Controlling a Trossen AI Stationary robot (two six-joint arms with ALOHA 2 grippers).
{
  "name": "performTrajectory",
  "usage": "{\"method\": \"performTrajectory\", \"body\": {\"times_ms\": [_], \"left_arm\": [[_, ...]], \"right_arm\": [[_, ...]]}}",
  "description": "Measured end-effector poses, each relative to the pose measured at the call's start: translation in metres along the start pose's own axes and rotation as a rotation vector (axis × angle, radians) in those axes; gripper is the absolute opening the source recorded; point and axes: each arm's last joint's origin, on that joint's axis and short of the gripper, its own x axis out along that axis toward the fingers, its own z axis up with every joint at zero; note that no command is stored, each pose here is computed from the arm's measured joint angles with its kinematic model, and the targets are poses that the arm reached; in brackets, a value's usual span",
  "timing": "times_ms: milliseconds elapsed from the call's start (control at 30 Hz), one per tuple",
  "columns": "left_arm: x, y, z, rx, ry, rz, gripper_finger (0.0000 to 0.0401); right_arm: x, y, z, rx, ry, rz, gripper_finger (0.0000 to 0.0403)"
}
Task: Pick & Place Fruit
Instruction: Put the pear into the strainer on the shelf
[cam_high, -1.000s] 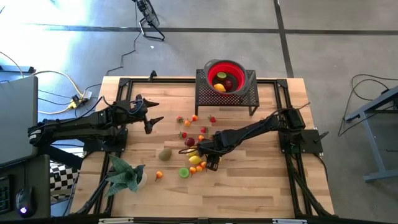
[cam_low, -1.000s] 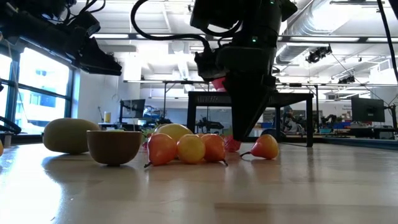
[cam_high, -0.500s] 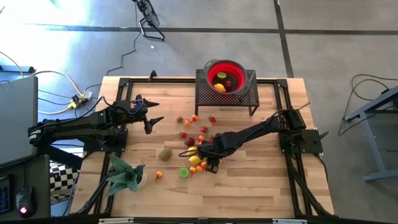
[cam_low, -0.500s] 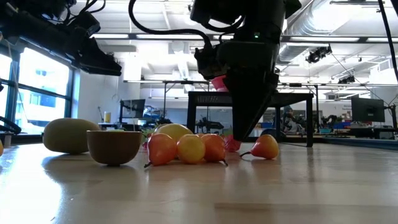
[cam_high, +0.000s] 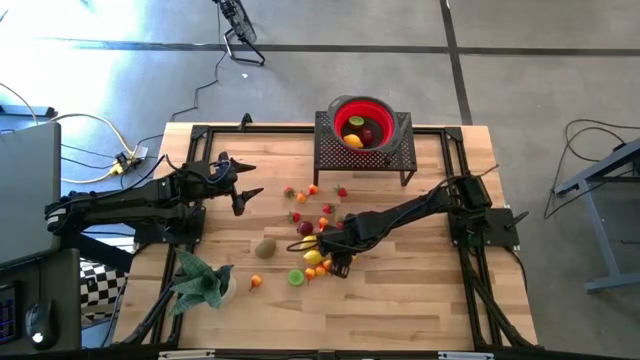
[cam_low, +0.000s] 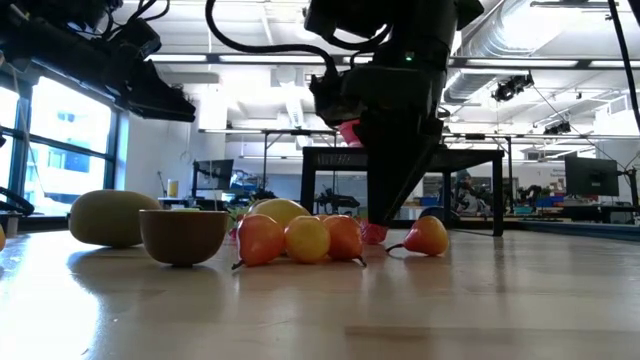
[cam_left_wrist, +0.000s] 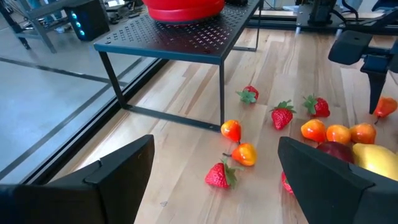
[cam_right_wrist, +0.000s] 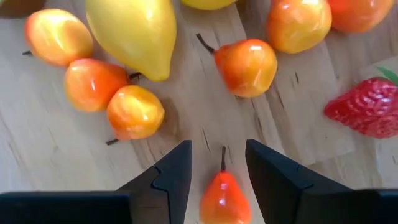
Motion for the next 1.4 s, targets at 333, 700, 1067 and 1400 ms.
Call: {"method": "performTrajectory", "body": {"times_ms": [333, 700, 1067, 1400], "left_arm": [[0.0, 0.0, 0.0, 0.0, 0.0, 0.0, 0.0337], [0.0, 0.0, 0.0, 0.0, 0.0, 0.003, 0.0337], [0.0, 0.0, 0.0, 0.0, 0.0, 0.003, 0.0337], [0.0, 0.0, 0.0, 0.0, 0.0, 0.003, 0.0337]], "right_arm": [[0.0, -0.002, -0.002, 0.012, 0.023, -0.015, 0.0144], [0.019, -0.003, -0.006, 0.004, 0.07, -0.051, 0.0144], [0.019, -0.005, -0.008, 0.002, 0.1, -0.067, 0.0123], [0.019, -0.005, -0.008, 0.001, 0.097, -0.073, 0.0043]]}}
